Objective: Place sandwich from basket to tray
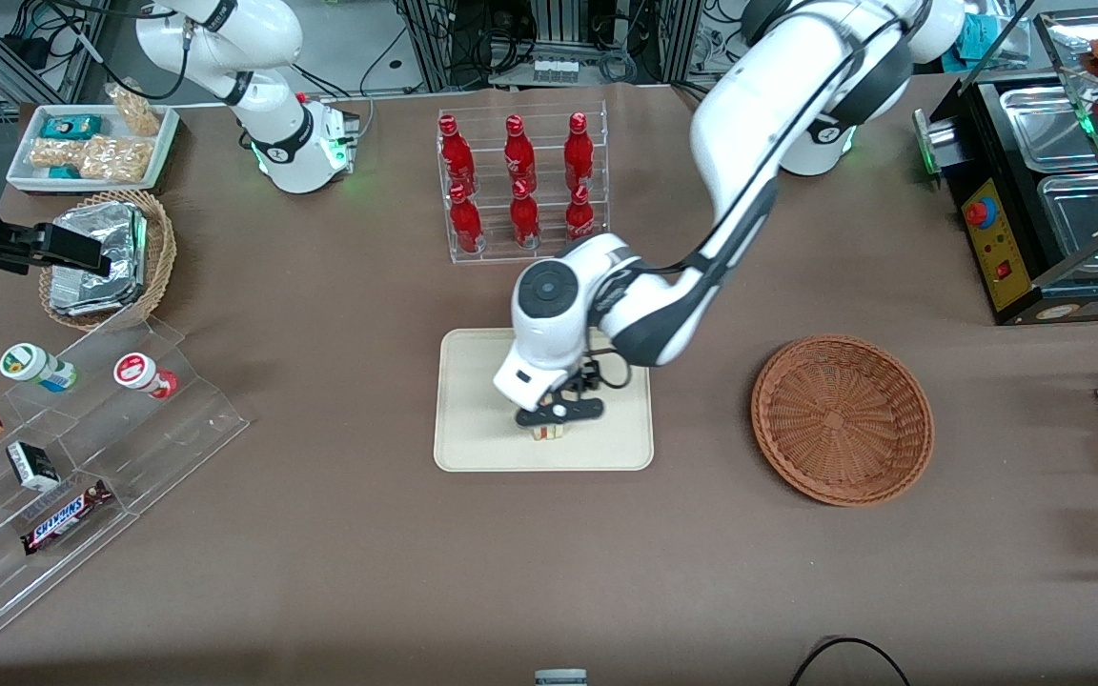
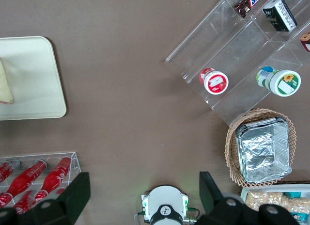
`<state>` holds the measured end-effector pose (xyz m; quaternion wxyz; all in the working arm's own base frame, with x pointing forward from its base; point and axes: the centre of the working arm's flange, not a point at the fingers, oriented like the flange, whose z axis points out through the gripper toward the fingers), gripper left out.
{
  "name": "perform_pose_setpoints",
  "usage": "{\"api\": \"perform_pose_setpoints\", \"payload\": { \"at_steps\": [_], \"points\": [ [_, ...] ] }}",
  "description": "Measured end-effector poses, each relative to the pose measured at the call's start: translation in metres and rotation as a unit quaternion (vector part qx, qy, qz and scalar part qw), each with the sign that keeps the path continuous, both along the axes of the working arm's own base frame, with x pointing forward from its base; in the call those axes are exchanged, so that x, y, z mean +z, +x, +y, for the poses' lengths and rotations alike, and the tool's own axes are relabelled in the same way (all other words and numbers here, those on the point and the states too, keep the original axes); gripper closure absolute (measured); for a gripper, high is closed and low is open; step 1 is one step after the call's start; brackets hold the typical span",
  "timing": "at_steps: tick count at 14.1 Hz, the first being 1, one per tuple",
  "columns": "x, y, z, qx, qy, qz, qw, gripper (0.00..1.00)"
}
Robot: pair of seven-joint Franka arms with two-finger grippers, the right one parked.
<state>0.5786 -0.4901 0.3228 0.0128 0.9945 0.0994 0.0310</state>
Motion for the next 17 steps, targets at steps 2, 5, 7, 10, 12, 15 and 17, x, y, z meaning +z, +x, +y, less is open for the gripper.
{"api": "perform_pose_setpoints", "payload": {
  "at_steps": [2, 5, 7, 10, 12, 15, 17],
  "points": [
    [0.077, 0.024, 0.061, 0.020, -0.006, 0.018, 0.9996, 0.00],
    [0.162, 0.030, 0.166, 0.020, 0.003, 0.065, 0.9977, 0.00],
    [0.198, 0.026, 0.220, 0.045, 0.019, 0.081, 0.9955, 0.00],
    [0.226, 0.025, 0.266, 0.074, 0.025, 0.090, 0.9929, 0.00],
    [0.235, 0.018, 0.271, 0.077, 0.029, 0.094, 0.9922, 0.00],
    [0.247, 0.009, 0.275, 0.079, 0.036, 0.097, 0.9916, 0.00],
    [0.252, 0.001, 0.290, 0.089, 0.049, 0.111, 0.9887, 0.00]
  ]
}}
